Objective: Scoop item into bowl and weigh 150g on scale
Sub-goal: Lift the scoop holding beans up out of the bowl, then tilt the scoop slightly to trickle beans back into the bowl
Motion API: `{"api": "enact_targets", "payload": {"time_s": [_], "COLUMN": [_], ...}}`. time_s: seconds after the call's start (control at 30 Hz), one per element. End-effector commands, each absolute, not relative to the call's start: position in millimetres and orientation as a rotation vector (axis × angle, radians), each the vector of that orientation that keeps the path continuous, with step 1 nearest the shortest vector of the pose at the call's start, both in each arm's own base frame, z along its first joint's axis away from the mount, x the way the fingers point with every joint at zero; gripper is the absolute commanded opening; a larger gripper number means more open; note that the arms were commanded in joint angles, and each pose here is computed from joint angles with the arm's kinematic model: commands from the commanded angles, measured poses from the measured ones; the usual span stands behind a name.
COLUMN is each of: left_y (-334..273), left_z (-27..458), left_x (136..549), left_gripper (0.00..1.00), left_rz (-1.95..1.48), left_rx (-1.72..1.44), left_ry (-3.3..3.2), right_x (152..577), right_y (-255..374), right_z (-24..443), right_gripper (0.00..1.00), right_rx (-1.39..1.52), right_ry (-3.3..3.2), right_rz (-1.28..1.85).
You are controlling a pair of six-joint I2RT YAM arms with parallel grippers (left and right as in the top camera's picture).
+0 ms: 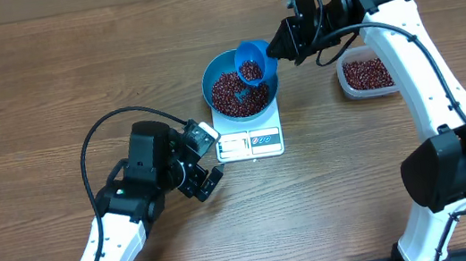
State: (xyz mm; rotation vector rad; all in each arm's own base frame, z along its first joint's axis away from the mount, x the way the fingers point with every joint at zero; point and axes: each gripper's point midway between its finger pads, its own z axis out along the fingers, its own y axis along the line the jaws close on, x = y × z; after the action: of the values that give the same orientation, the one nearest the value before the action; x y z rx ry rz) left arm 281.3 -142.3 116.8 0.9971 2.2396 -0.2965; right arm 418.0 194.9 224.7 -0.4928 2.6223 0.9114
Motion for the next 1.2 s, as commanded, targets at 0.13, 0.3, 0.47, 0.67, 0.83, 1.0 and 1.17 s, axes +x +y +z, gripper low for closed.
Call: {"api": "enact_targets", "payload": {"time_s": [0.13,0.3,0.47,0.67,0.83,1.0,1.17], "left_y": [-140.9,-140.9,-140.9,-140.9,-140.9,-140.9,-140.9], "left_z": [112.4,112.4,112.4,112.4,112.4,112.4,112.4], "left_x": [280.6,280.6,280.6,280.6,280.6,280.6,280.6], "left_gripper": [1.00,1.00,1.00,1.00,1.00,0.99,1.00], "left_rz": [-0.291,-0.291,-0.291,-0.291,-0.291,-0.291,-0.291], "left_rx": [1.016,1.016,1.016,1.016,1.016,1.016,1.016], "left_ry": [2.243,2.243,2.243,2.243,2.243,2.243,2.243], "right_x": [410.1,410.1,410.3,409.7,408.8,406.1,406.8], "right_y": [194.6,194.7,195.1,198.1,201.1,206.5,206.3], "right_z": [261.8,261.8,260.8,255.5,252.7,252.7,253.2], "right_gripper": [0.04,0.04,0.04,0.04,0.04,0.04,0.04], "right_rx": [-0.527,-0.528,-0.531,-0.547,-0.555,-0.573,-0.573], "right_ry": [2.523,2.522,2.525,2.545,2.556,2.554,2.551], "right_rz": [0.920,0.920,0.907,0.836,0.799,0.803,0.791]}}
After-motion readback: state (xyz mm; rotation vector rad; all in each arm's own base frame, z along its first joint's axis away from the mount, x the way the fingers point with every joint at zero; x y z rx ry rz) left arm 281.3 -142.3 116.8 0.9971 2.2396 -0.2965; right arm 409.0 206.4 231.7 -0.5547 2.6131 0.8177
